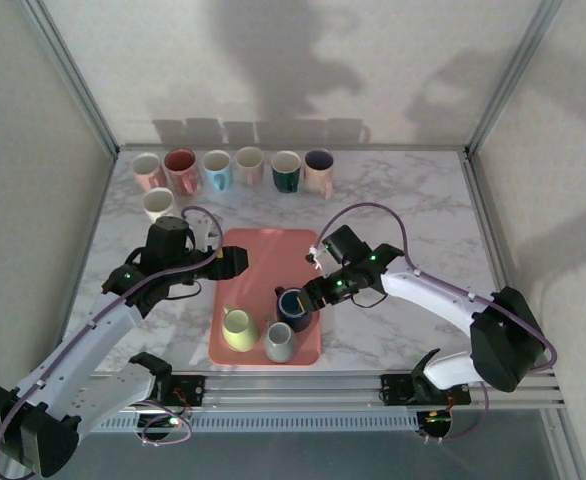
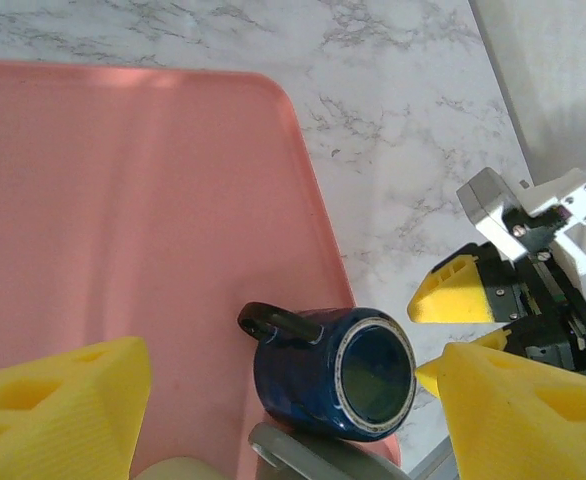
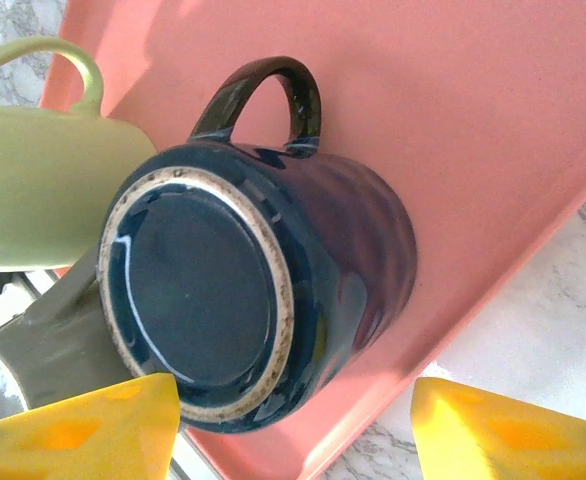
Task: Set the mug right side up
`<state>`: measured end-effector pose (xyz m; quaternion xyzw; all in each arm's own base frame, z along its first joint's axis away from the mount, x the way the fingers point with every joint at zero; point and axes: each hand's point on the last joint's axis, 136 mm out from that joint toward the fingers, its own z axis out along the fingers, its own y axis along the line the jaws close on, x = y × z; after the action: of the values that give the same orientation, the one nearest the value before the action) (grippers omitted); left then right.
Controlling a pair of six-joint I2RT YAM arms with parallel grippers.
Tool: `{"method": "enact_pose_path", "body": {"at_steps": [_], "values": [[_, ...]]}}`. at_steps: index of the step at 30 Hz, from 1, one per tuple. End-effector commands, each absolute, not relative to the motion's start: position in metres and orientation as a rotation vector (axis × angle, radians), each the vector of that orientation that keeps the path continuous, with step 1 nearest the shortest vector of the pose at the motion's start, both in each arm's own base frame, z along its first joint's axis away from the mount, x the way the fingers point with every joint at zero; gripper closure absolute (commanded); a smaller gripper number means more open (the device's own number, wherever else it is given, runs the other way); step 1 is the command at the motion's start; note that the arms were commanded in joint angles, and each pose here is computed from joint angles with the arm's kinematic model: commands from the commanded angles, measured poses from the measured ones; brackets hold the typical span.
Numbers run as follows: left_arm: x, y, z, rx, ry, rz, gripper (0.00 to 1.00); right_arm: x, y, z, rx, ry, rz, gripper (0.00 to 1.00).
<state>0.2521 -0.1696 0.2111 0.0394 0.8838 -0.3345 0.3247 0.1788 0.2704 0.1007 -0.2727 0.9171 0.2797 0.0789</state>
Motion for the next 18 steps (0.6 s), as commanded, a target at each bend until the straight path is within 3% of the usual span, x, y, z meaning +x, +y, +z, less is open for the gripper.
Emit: {"method": "enact_pose_path", "body": {"at_steps": [1, 8, 18], "values": [[0.261, -0.165, 0.217, 0.088, 2.272, -0.841, 0.24, 0.177, 0.268, 0.085, -0.818, 2.787, 0.789, 0.37], [0.270, -0.168, 0.217, 0.092, 2.270, -0.834, 0.24, 0.195, 0.263, 0.075, -0.767, 2.818, 0.672, 0.43], [0.281, -0.170, 0.220, 0.214, 2.254, -0.753, 0.25, 0.266, 0.258, 0.066, -0.688, 2.810, 0.473, 0.47]]}}
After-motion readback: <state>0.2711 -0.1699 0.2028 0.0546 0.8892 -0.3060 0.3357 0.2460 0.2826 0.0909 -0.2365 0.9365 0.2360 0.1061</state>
